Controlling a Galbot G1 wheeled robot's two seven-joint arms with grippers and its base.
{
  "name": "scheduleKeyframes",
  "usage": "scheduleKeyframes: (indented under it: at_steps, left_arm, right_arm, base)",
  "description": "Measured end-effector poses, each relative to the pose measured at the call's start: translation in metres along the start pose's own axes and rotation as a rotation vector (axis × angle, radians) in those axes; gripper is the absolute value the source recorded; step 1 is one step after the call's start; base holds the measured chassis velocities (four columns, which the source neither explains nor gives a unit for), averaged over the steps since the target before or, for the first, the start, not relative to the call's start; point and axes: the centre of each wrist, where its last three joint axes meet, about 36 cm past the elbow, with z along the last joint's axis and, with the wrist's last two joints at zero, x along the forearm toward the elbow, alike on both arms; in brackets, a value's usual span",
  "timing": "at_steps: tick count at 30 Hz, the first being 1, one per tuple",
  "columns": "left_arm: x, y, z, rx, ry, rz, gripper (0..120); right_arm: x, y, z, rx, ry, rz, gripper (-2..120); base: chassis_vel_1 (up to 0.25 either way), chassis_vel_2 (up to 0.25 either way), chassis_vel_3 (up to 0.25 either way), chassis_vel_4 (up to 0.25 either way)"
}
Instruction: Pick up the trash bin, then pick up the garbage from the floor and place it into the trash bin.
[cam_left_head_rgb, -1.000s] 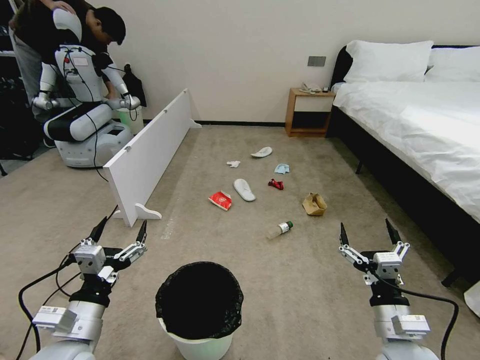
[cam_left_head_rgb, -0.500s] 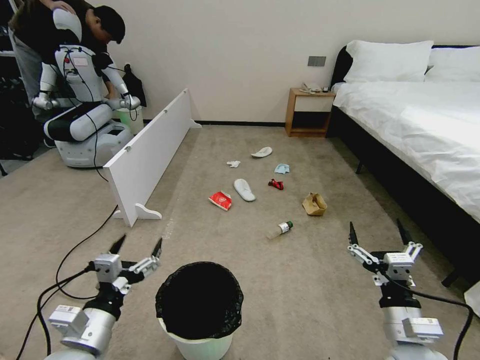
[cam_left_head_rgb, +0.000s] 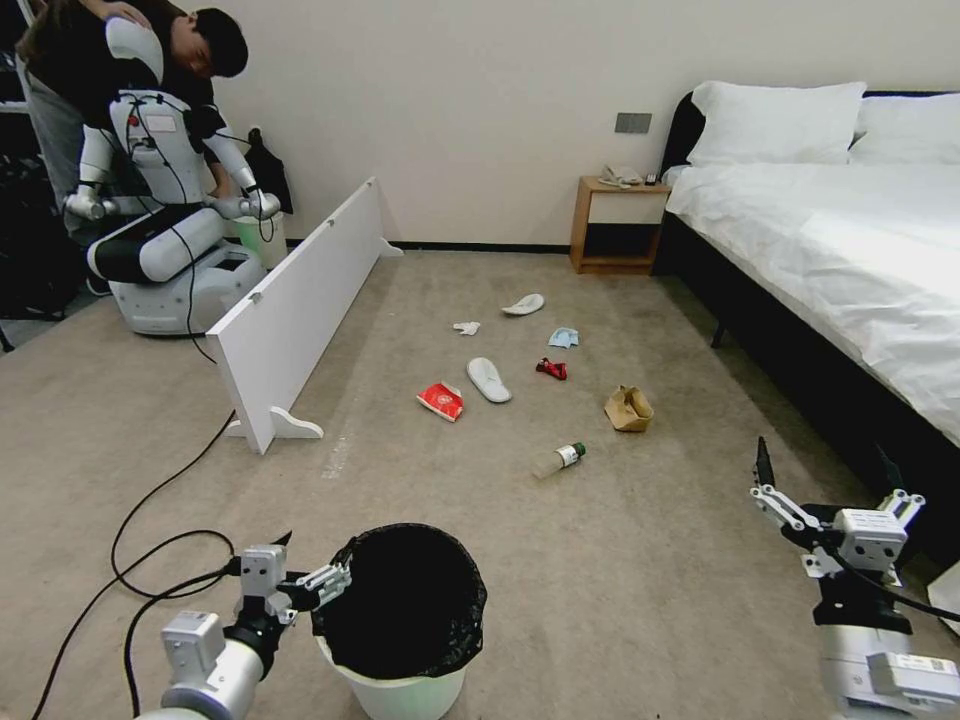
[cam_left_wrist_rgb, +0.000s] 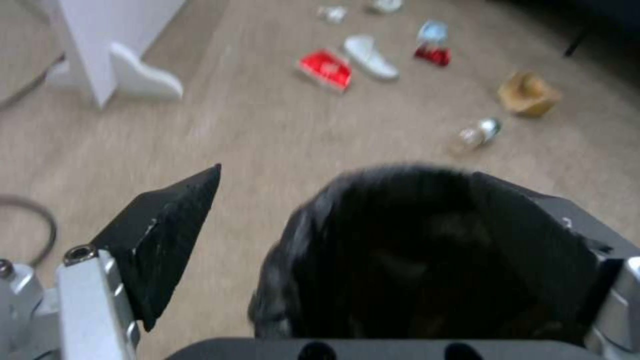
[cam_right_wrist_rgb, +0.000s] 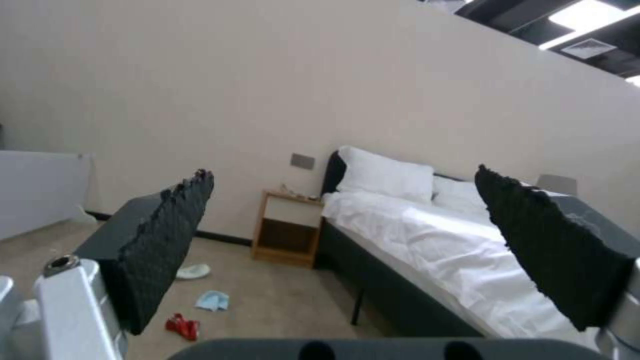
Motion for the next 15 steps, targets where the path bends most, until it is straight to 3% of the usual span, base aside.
scheduleKeyframes:
  at_steps: [5, 15]
  left_arm:
    - [-0.008, 0.000, 0.006, 0.038, 0.111, -0.064, 98]
    - [-0.014, -0.001, 0.011, 0.081, 0.203, -0.091, 98]
  right_arm:
    - [0.006, -0.003, 0.000, 0.011, 0.007, 0.004, 100]
    - [0.012, -0.002, 0.002, 0.011, 0.016, 0.005, 100]
  base:
    - [0.000, 0.000, 0.000, 0.000]
    - [0.000, 0.000, 0.000, 0.000]
